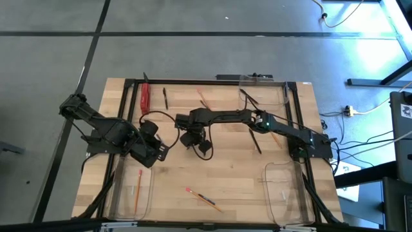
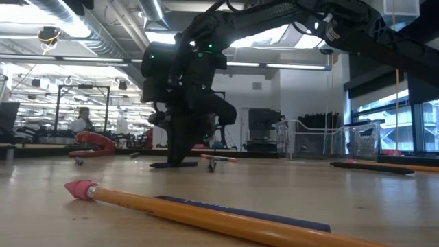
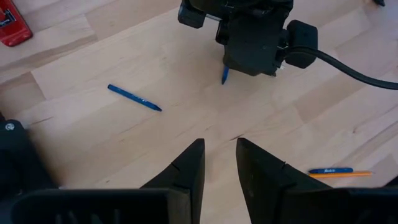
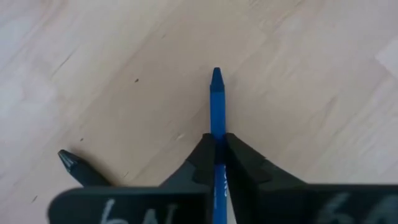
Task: Sort crayons/erasers/pens/pencils in bins
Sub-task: Put the blue crayon into the bottom right transparent bin
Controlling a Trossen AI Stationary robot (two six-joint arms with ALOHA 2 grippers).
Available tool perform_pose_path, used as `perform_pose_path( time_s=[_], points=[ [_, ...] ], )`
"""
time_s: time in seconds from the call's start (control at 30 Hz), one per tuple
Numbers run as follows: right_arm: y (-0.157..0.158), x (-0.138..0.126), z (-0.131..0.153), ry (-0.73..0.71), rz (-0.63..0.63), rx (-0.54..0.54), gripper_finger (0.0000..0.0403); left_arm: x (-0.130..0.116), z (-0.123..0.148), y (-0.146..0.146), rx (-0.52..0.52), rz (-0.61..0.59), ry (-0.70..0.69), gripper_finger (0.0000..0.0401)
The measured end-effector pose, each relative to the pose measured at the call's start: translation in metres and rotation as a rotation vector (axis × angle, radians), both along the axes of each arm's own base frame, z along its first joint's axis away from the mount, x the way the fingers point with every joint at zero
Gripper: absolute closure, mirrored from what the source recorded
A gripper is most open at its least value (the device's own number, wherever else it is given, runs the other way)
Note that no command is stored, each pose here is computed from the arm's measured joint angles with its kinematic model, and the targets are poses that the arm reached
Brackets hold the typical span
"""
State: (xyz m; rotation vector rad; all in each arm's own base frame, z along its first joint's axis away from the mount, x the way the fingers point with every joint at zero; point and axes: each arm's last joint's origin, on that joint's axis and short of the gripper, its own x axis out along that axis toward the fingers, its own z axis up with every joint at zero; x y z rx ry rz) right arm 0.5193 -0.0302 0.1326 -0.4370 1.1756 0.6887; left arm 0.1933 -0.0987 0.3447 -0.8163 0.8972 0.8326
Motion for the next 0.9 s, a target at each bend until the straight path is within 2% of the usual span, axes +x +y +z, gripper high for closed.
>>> perform_pose_path(
  time_s=[0.9],
  points=[
    [0.0,0.0021,0.0053,-0.016,-0.013,0.011,0.0385,0.0001,-0.0001,0.0,0.002,0.0,0.0,0.0316]
  ],
)
